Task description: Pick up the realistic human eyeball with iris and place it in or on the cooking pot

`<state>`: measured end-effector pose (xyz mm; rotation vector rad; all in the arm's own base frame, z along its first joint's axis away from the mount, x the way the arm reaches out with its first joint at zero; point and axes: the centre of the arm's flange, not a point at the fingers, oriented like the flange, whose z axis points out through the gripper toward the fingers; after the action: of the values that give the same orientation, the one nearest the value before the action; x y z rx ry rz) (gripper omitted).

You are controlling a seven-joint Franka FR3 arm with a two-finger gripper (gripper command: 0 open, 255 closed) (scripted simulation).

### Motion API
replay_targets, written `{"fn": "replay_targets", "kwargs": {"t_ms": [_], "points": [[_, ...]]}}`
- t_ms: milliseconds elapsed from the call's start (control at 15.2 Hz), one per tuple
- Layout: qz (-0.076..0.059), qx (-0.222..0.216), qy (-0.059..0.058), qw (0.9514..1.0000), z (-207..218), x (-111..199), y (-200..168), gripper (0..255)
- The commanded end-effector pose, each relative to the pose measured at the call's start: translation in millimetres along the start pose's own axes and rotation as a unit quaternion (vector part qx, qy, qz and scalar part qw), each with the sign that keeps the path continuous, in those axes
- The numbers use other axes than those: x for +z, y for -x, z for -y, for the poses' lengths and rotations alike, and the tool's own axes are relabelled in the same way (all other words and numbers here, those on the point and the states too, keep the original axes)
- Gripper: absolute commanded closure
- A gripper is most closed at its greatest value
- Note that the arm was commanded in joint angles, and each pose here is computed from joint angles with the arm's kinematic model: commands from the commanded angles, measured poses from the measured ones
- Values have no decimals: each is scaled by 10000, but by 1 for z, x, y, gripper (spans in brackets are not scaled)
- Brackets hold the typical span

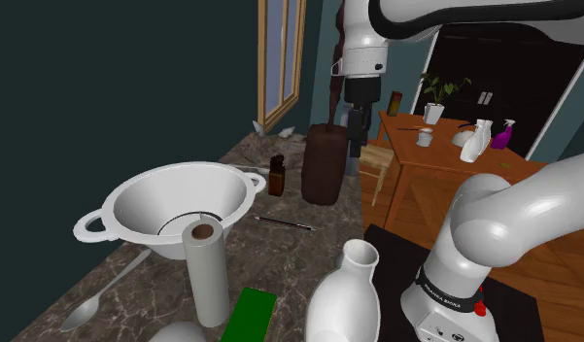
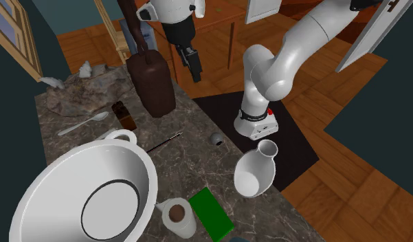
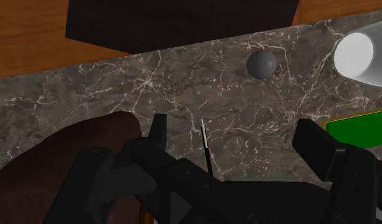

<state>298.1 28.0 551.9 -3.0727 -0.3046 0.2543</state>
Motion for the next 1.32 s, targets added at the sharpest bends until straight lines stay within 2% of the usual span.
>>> {"fn": "replay_targets", "kwargs": {"t_ms": [0,528,1122,1254], "points": [[0,0,0,10000,0,0,0,0],[190,-541,-41,9983,44,96,-9,0],[404,-1146,-86,9925,95,203,-9,0],[424,-1204,-90,9918,100,219,-8,0]]}}
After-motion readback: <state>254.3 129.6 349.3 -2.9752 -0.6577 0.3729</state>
